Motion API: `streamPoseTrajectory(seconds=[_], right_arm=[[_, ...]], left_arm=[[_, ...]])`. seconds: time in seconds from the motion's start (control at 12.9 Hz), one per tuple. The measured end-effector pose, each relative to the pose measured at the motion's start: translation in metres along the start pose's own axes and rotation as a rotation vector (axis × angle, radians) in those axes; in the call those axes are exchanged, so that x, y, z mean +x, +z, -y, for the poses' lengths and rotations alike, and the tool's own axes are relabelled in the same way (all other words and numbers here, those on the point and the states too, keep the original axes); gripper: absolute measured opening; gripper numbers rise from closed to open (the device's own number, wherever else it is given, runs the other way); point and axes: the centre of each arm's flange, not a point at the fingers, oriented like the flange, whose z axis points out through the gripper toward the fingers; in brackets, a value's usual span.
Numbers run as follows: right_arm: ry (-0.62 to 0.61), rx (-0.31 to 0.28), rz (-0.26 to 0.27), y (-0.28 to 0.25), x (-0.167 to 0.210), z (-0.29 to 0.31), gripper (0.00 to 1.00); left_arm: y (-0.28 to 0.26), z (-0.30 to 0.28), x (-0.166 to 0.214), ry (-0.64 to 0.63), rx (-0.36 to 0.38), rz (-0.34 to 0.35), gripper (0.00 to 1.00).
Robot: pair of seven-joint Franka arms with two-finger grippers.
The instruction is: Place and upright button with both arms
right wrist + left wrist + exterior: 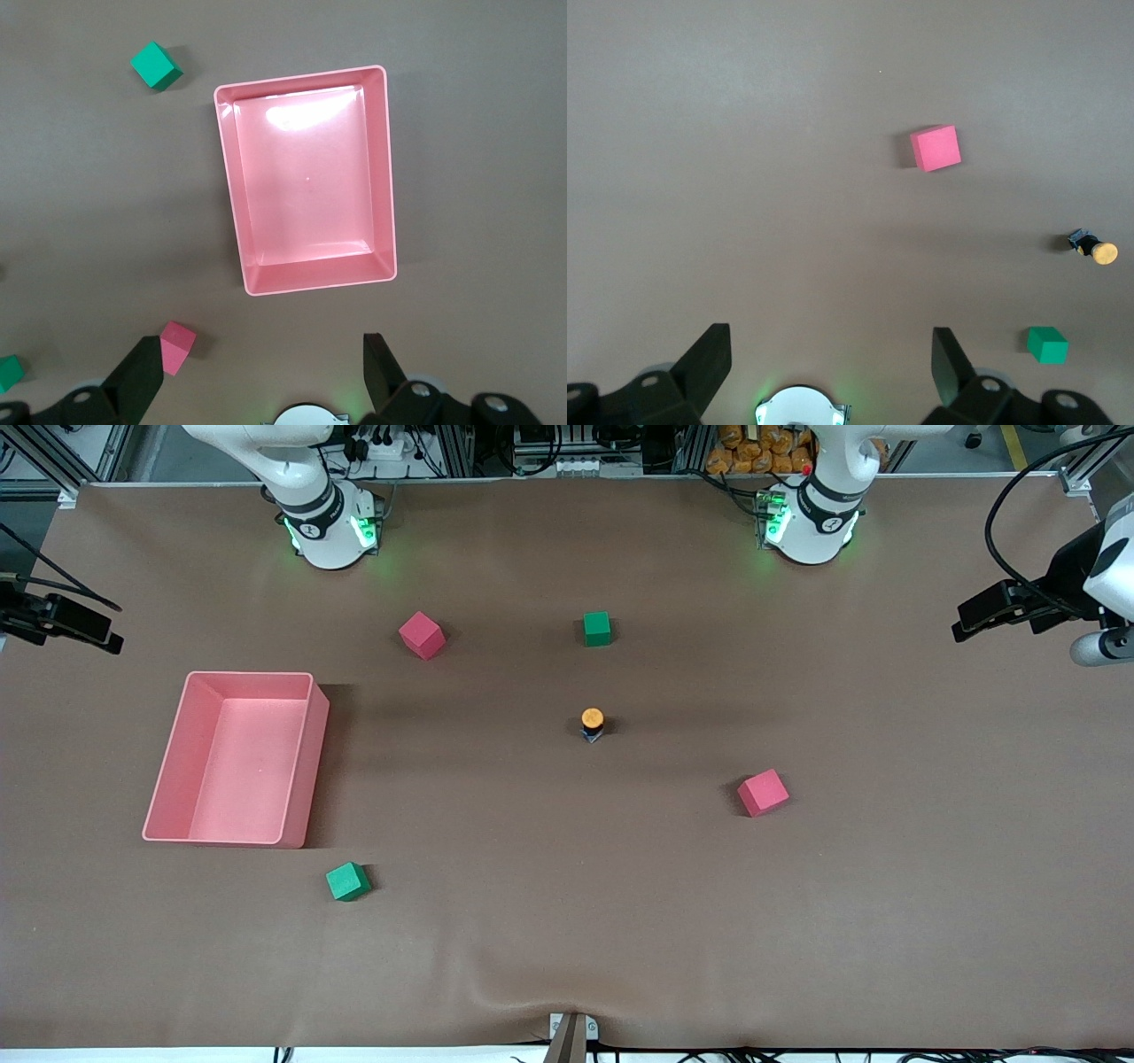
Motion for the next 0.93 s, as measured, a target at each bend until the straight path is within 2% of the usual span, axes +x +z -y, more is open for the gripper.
streamPoseTrajectory(seconds=[0.23,0.46,0.93], right_arm=[[0.0,0.0,0.0,0.0,0.0,0.0,1.0],[0.0,0.0,0.0,0.0,0.0,0.0,1.0],[0.0,0.0,0.0,0.0,0.0,0.0,1.0]], left_arm=[[-0.002,0.0,0.002,0.006,-0.003,-0.017,1.0],[-0.003,0.007,0.005,0.046,0.032,-0.041,1.0],[-0.005,0.014,0.006,0.045,0.034,-0.046,1.0]])
